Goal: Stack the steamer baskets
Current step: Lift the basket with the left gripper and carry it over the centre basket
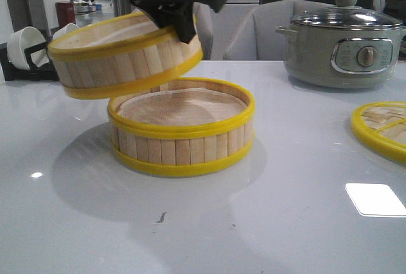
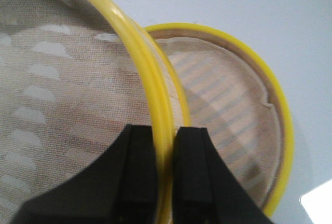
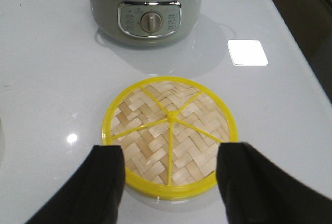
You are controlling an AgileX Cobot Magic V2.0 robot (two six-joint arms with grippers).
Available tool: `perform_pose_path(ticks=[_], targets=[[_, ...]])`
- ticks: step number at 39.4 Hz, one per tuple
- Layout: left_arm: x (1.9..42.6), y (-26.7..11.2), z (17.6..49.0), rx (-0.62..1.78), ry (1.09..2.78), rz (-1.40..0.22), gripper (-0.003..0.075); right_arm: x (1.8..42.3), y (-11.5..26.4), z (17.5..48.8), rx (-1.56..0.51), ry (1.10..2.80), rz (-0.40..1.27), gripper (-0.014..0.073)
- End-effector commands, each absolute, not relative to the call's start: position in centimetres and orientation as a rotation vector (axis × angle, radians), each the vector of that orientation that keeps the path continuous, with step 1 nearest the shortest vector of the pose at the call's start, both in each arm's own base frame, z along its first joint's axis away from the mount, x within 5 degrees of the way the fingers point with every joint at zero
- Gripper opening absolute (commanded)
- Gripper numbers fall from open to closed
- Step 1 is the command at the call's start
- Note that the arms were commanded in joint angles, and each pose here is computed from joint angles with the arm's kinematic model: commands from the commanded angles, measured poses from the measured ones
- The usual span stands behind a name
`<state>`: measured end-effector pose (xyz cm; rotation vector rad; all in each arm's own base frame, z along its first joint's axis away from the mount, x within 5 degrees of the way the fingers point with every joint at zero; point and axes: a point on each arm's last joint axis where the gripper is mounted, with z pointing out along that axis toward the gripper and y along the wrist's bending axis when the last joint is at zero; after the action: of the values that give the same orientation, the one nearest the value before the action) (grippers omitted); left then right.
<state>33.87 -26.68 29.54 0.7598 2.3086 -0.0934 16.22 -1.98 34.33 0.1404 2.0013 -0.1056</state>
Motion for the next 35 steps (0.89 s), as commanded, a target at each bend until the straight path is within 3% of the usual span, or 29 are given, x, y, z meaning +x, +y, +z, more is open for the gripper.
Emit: perform_pose_path(ticks=[1, 17, 35], targets=[[32.4, -28.4, 33.0, 0.801, 2.135, -0.161, 0.0088, 16.4, -1.9, 36.4, 0.129, 1.876, -0.101, 0.0498], [30.0, -32.6, 31.1, 0.916, 2.116, -0.241, 0.0088, 16.4, -1.9, 36.4, 0.144, 1.876, -0.077, 0.0498], [29.9, -32.9, 30.7, 0.917, 2.132, -0.252, 0.0088, 16.4, -1.9, 36.2, 0.147, 1.895, -0.079, 0.0498]])
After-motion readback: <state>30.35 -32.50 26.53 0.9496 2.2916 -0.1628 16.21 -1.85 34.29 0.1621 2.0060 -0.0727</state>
